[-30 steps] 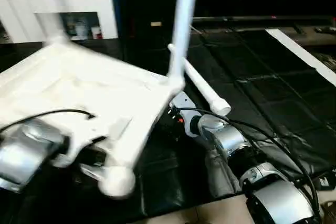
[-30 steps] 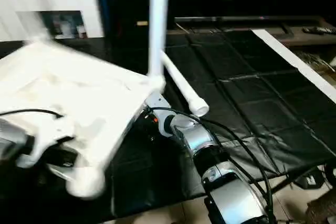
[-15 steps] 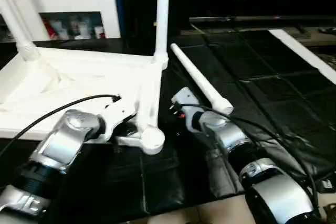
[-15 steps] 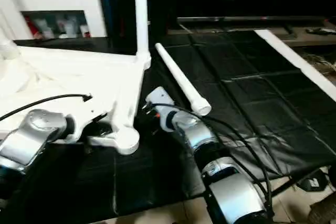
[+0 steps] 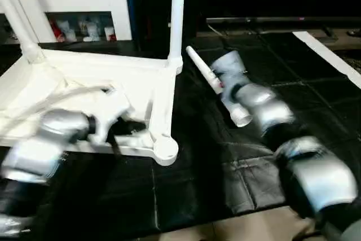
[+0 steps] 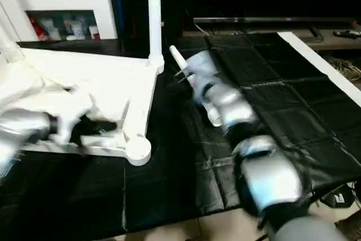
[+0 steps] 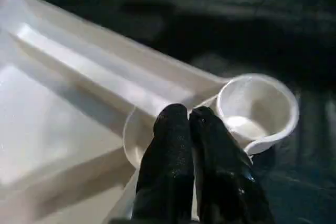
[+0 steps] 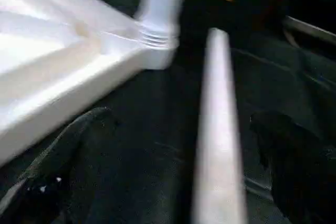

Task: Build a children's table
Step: Rotate table base, then pick table leg

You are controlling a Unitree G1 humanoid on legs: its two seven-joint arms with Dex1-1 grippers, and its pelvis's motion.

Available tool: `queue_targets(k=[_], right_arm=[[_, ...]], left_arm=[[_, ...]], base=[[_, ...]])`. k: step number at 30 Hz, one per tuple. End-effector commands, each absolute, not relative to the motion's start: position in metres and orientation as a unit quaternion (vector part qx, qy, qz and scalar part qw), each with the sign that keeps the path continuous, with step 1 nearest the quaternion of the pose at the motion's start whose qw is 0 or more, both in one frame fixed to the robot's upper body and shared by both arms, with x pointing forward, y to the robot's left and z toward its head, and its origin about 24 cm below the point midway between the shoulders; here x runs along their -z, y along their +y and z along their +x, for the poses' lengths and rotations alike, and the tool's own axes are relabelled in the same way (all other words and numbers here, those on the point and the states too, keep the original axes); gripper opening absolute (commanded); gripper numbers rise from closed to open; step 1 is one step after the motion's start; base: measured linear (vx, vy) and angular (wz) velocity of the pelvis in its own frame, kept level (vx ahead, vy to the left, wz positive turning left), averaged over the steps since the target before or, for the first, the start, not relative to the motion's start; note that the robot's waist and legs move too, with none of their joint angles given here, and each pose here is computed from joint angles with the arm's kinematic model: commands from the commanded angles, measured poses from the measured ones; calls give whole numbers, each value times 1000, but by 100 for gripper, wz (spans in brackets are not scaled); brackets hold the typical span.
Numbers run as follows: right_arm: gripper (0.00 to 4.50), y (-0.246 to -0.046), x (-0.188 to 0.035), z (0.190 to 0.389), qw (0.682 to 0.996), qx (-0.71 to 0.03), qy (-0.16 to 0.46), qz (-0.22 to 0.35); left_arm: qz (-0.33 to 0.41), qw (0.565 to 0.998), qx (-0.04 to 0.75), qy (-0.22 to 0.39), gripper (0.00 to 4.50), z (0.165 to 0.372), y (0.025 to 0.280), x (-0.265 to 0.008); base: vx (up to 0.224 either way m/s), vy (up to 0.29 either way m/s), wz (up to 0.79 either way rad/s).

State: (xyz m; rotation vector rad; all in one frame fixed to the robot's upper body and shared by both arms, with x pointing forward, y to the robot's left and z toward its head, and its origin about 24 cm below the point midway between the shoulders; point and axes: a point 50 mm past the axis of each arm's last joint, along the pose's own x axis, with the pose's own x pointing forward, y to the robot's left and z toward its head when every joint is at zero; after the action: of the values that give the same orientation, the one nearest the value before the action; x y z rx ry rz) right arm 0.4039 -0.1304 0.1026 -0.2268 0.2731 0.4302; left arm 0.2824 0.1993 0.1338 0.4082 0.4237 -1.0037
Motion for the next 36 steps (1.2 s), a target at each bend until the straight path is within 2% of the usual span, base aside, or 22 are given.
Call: queue_targets(k=[1,4,5,10,11,14,18,22,23,30,31,32,36], right_arm=[[450,-134,-104,406,965,-194,146,-101],[450,-141,-102,407,967,-162,167,-108],[450,-144,-100,407,966,-151,179,-112],[450,-147,-94,405,963,-146,203,-98],[450,-150,-89,403,960,-138,218,-107],[450,-152,-82,401,957,-137,234,-102],[450,-156,-75,397,953,-120,255,-109],[450,-157,-74,397,953,-117,257,-107],[450,-157,-74,397,953,-117,258,-107],[450,-160,-67,393,945,-118,286,-104],[450,-160,-59,389,937,-122,310,-108],[450,-161,-54,386,930,-124,326,-112],[450,-162,-49,383,926,-126,340,-108]], left_arm=[[188,831,487,190,58,278,196,-140],[178,835,490,175,70,273,194,-151],[175,835,493,173,98,269,193,-154],[157,833,499,178,108,256,191,-160],[155,832,498,188,139,251,192,-159],[151,830,496,204,146,243,195,-158],[151,832,485,223,188,232,200,-155],[153,835,476,230,211,230,201,-154],[153,836,474,231,233,229,201,-154],[150,836,472,236,290,226,200,-154],[153,834,472,240,290,225,200,-153],[154,833,473,241,312,225,200,-153],[155,832,474,242,342,226,199,-153]], base=[[0,0,0],[0,0,0],[0,0,0],[0,0,0],[0,0,0],[0,0,0],[0,0,0],[0,0,0],[0,0,0],[0,0,0],[0,0,0],[0,0,0],[0,0,0]])
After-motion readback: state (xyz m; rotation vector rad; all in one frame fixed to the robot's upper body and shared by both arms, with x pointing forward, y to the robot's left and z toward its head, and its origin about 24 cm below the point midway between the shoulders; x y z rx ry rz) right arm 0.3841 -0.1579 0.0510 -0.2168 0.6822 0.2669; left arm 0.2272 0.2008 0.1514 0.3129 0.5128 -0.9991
